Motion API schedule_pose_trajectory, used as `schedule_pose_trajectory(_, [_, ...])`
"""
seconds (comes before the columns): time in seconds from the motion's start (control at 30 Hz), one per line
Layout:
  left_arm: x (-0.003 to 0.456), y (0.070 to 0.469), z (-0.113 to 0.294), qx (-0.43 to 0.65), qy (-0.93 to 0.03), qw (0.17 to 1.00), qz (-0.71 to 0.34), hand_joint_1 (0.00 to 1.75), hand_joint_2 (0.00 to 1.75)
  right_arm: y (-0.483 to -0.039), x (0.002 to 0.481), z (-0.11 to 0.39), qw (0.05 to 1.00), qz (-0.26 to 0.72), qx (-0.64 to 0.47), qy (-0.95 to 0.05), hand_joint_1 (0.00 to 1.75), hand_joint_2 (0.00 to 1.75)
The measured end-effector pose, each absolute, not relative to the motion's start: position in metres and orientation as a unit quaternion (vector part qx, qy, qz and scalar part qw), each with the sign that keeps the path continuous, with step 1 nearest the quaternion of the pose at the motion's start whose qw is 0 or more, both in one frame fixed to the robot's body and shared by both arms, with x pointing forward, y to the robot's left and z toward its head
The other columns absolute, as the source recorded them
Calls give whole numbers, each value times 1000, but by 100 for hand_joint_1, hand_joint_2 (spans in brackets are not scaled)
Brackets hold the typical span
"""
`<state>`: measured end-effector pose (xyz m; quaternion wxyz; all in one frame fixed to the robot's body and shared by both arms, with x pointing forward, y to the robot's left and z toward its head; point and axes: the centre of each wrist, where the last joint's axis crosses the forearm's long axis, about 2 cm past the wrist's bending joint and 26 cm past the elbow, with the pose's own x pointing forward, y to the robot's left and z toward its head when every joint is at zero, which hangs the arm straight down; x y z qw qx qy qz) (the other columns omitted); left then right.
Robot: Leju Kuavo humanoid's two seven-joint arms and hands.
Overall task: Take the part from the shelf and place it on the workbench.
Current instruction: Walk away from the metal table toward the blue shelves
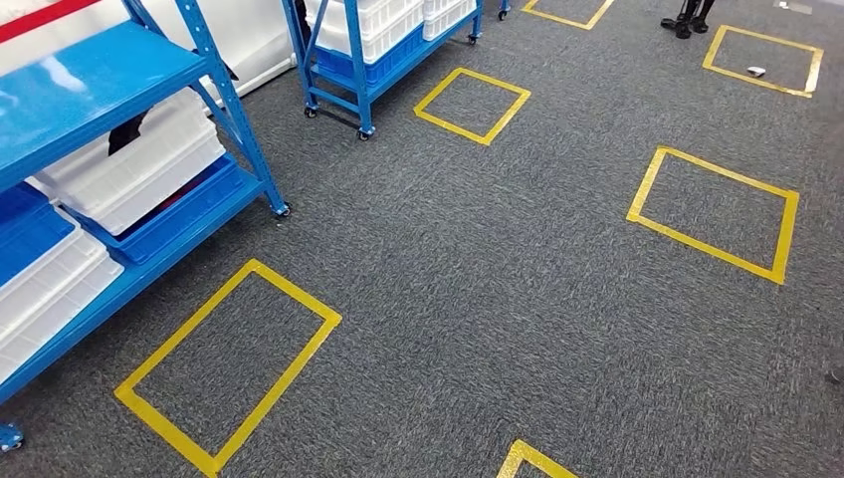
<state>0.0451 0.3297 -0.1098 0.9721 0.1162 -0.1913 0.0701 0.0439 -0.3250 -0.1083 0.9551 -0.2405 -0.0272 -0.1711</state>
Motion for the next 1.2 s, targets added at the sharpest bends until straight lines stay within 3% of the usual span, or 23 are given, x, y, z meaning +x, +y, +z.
schedule_pose_trajectory(1.2, [45,316,-111,108,-210,964,125,0,0,-332,49,-108,960,-133,-238,-62,0,0])
